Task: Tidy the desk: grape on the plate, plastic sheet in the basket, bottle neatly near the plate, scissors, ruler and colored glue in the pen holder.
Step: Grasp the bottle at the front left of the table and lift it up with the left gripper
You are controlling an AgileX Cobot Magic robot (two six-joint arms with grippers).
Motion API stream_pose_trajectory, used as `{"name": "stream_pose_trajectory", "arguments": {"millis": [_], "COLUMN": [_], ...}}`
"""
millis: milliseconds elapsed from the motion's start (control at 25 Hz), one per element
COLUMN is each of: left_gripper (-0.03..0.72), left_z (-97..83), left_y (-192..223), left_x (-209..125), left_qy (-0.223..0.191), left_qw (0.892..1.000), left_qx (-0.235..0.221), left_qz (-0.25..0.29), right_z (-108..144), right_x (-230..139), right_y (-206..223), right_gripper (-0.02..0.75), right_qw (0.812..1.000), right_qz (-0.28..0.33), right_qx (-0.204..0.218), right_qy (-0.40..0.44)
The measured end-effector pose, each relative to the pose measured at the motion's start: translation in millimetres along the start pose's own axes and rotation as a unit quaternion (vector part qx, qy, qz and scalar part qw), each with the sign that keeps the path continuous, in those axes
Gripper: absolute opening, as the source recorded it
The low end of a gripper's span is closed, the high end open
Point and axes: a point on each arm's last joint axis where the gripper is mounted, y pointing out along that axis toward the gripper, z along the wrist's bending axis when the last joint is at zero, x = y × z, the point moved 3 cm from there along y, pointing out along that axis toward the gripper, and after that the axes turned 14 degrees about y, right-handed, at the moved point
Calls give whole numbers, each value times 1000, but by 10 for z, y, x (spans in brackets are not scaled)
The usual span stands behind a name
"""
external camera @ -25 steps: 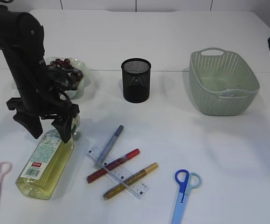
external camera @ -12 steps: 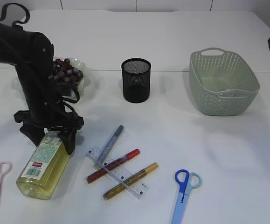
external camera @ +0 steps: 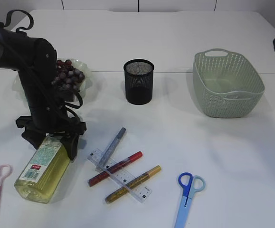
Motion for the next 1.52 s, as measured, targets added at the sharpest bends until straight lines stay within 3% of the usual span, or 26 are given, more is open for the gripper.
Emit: {"name": "stream_pose_trajectory", "arguments": {"millis": [440, 920, 1200, 1520], "left_gripper": [455, 449, 448, 447], "left_z": [-2, -2, -16, -9], "left_y": [-5, -46, -408, -695], "left_x": [8, 13, -4, -149], "left_qy": [0, 1, -8, -9], "left_qw": [1000, 1000, 998, 996], "left_qx": [-1, 2, 19, 38], "left_qz": [-3, -13, -66, -76], "right_z": [0, -26, -54, -58], "right_x": [0, -35, -74, -73], "right_y": [0, 55, 112, 112], "right_gripper": [531, 531, 531, 531], "right_qw": [1000, 1000, 1000, 1000], "right_qz": [0, 11, 22, 22], "right_qx": [0, -4, -8, -9], "right_qy": [0, 3, 5, 4]}}
